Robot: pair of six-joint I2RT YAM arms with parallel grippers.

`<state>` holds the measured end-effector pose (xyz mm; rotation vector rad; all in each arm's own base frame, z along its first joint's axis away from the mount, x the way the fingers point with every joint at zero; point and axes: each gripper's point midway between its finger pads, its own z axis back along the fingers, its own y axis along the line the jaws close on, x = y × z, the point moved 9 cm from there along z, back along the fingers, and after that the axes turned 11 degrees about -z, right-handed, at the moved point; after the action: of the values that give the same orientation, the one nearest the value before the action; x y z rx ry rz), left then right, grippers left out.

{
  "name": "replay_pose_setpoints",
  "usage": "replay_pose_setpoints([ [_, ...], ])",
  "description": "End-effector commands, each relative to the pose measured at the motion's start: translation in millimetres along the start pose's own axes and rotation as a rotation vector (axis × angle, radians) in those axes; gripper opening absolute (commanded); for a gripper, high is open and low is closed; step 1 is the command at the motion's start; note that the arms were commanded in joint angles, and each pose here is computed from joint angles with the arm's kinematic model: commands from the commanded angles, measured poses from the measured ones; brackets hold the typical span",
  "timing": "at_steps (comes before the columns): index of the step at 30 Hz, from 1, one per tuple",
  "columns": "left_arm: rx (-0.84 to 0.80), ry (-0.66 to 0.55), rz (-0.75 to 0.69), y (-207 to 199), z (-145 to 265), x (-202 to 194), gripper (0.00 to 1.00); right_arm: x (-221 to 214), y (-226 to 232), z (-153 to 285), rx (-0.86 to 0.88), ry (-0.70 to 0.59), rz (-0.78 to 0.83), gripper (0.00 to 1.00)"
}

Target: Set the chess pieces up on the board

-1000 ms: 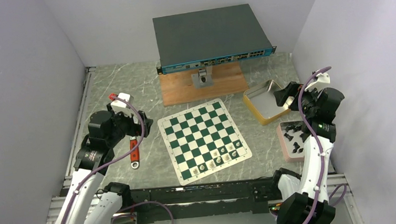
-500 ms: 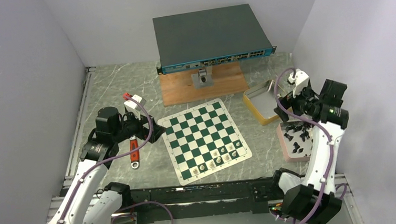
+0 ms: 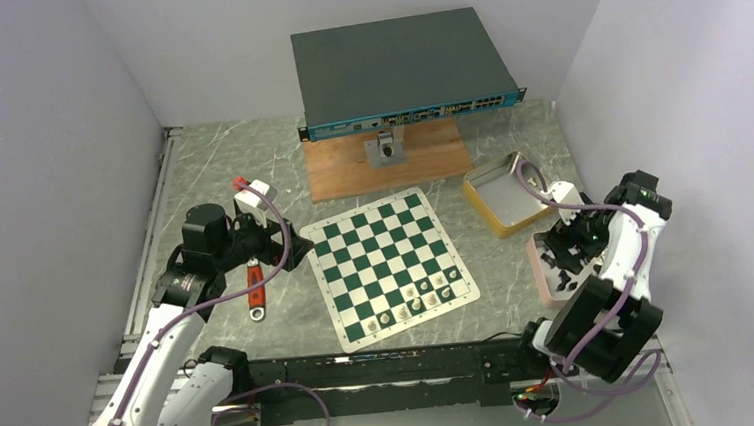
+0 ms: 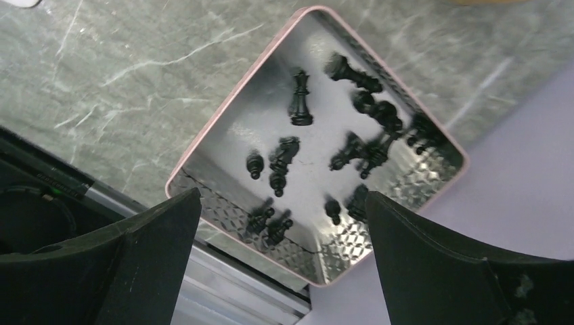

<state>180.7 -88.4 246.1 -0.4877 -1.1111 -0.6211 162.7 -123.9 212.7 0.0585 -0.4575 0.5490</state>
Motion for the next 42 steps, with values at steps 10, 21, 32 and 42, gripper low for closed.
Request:
replay_pose_setpoints([
  [10, 0.023, -0.042, -0.035, 0.8, 5.1, 13.8, 1.0, -8.2, -3.3, -22.1, 0.031, -0.039, -0.08, 0.78],
  [21, 0.019, -0.053, -0.049, -1.5, 7.9, 15.2, 1.0, 0.9, 13.1, -62.3, -0.006, -0.05, -0.26, 0.44],
  [32, 0.009, -0.01, -0.088, -9.5, 3.4, 11.3, 1.0, 11.8, 18.0, -81.9, -0.01, -0.047, -0.336, 0.37],
  [42, 0.008, -0.021, -0.102, -12.3, 5.7, 12.5, 1.0, 13.0, 24.4, -87.9, 0.043, -0.006, -0.38, 0.33],
])
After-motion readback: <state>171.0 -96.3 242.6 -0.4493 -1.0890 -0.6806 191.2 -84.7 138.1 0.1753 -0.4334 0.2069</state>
